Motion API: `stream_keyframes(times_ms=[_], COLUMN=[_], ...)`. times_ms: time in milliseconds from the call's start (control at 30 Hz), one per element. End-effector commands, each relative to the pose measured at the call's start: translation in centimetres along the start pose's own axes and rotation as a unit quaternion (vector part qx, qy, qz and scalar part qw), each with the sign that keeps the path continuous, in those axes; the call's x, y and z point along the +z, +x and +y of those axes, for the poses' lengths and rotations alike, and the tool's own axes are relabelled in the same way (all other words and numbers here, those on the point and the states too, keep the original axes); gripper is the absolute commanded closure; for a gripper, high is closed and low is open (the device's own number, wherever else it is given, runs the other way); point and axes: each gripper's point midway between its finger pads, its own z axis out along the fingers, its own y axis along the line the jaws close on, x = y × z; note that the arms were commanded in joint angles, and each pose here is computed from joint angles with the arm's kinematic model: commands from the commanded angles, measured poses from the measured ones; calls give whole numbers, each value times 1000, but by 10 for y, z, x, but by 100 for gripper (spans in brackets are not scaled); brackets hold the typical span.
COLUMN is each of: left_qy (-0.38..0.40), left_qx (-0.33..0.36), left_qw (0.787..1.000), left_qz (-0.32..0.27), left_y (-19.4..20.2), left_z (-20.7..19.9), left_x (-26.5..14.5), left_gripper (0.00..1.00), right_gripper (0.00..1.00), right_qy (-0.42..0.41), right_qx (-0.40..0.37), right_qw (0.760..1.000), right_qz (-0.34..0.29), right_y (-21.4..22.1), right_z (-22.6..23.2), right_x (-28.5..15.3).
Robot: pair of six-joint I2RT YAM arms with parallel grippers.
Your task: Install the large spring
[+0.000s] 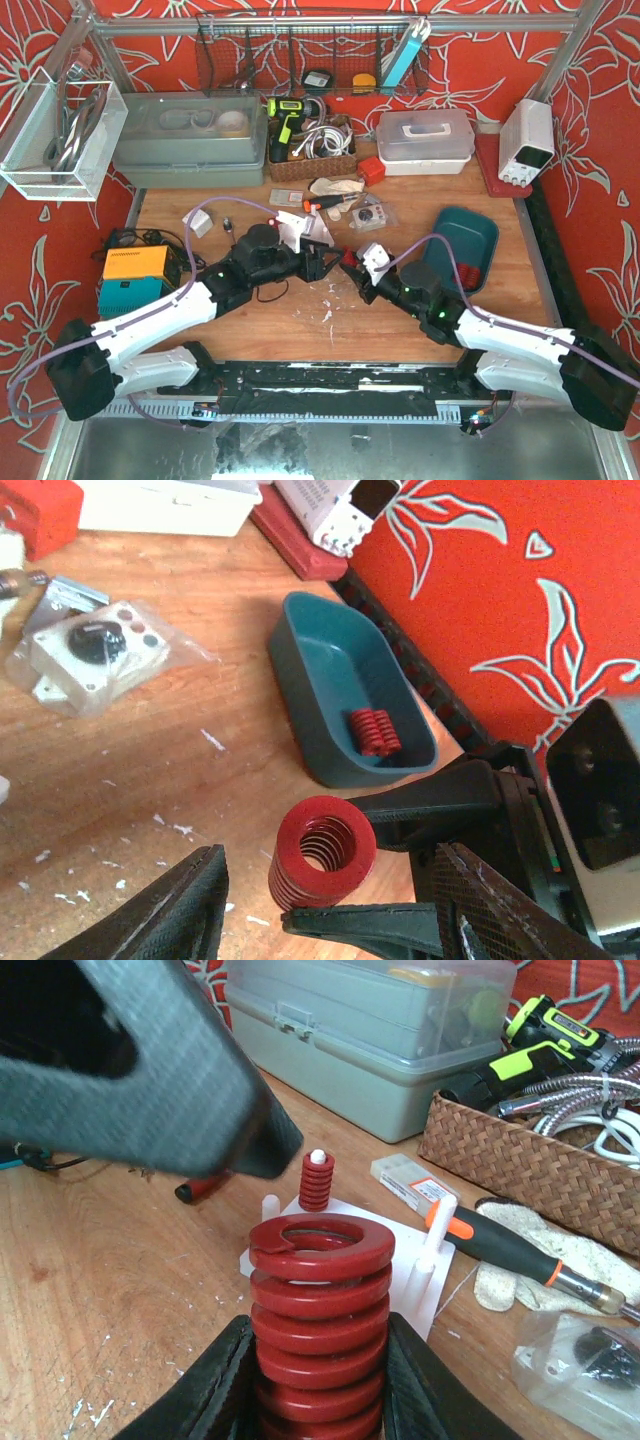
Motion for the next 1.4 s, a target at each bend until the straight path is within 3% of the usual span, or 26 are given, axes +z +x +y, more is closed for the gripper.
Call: stream_keyframes(times_ms=[0,267,567,733,900,1000,1167,1267,1367], left_qy=[23,35,20,22,26,14,-16,-48,-88], left_qx=[-5,-12,-13,-13,-10,-1,17,36,49], left_qw=[999,998,997,997,996,997,999,998,995], left_qz=[26,60,73,77,82,71,37,22,-1], left_y=[4,15,22,24,25,18,2,-9,-25], left_z=[-11,-12,-3,-4,-5,-3,4,13,26], left_x=[5,19,25,25,25,24,22,22,22], left_gripper=[41,41,51,67,93,100,100,100,100], right_gripper=[90,90,90,90,88,75,50,21,10], right_qy=[-2,-9,-8,-2,10,14,36,75,127], right_qx=[-16,-23,-27,-26,-25,-22,-14,-9,-2], right_qw=[999,999,999,999,1000,1000,999,996,991], right_qz=[-35,-28,-23,-18,-3,8,25,36,40], right_y=[-16,-13,-11,-9,-5,-2,0,3,6], right_z=[4,10,11,9,5,4,-4,-19,-37], right_x=[0,3,5,6,8,11,7,-1,-11])
